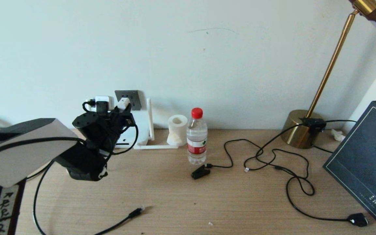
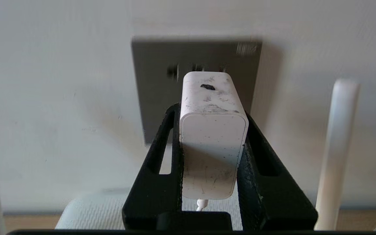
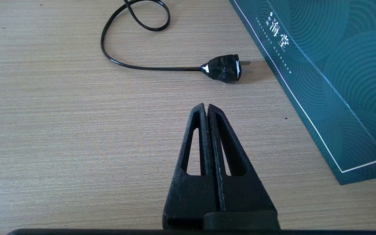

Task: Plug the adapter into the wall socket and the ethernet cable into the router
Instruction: Pick up plug

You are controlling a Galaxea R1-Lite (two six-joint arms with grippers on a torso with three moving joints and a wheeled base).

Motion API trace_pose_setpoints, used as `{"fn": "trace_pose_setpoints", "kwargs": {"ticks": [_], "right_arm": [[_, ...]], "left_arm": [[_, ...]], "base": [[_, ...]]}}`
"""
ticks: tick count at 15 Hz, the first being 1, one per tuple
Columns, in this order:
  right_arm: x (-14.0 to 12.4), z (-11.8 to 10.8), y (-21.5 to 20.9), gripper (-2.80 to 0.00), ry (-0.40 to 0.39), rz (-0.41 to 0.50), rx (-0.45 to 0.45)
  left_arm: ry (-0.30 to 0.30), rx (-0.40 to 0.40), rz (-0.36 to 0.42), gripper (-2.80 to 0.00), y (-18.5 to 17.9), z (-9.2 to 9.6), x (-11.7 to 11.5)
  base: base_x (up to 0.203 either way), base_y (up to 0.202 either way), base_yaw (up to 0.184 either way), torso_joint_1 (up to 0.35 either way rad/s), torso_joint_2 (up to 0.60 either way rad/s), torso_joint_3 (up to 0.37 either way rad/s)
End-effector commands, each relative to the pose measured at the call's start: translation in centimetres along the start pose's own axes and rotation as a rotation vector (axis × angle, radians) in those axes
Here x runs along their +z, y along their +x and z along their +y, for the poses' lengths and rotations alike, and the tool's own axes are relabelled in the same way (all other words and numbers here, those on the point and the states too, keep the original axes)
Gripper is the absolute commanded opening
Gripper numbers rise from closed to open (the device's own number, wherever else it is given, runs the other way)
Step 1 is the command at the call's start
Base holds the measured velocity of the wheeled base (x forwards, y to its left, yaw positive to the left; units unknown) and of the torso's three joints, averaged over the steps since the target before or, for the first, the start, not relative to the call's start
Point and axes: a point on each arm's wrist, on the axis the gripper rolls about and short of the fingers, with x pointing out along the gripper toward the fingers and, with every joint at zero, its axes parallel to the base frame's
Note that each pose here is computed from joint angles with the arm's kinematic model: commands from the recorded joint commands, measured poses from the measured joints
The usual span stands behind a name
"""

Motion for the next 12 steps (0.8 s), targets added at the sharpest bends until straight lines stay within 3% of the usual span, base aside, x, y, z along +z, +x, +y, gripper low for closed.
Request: {"fn": "trace_pose_setpoints", "kwargs": {"ticks": [1,12], "right_arm": [[0.01,0.0,0.01,-2.8,0.0,0.001,0.0],[0.01,0.0,0.01,-2.8,0.0,0.001,0.0]], "left_arm": [[-0.005,0.017,-0.057,-2.8,0.92,-0.06,0.98],[-0.01,0.013,-0.017,-2.8,0.53,-0.32,0.17]], "base": [[0.0,0.0,0.0,0.0,0.0,0.0],[0.0,0.0,0.0,0.0,0.0,0.0]]}}
